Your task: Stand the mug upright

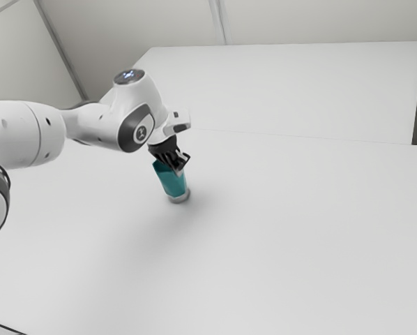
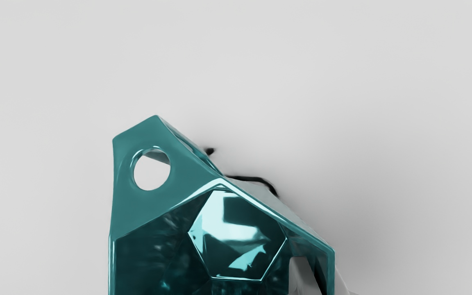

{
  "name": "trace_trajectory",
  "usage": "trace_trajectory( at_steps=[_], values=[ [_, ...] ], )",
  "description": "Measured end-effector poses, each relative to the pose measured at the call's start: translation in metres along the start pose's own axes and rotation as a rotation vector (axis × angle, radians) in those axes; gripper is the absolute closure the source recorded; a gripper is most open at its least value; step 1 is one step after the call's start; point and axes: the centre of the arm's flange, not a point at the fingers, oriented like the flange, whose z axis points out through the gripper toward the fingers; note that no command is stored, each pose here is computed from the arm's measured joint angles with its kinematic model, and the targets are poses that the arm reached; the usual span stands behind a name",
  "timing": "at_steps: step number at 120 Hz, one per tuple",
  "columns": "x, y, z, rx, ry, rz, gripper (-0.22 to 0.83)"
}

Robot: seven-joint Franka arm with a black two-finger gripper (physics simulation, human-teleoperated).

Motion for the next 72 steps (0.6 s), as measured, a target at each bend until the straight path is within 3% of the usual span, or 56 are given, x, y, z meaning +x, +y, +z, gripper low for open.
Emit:
trace_trajectory(
  at_steps=[29,53,72],
  values=[
    [0.0,-0.004,0.015,-0.014,-0.007,-0.039,0.79],
    [-0.006,-0.003,0.013,-0.022,-0.009,-0.045,0.36],
    [-0.01,-0.003,-0.004,-0.017,0.003,-0.038,0.17]
  ],
)
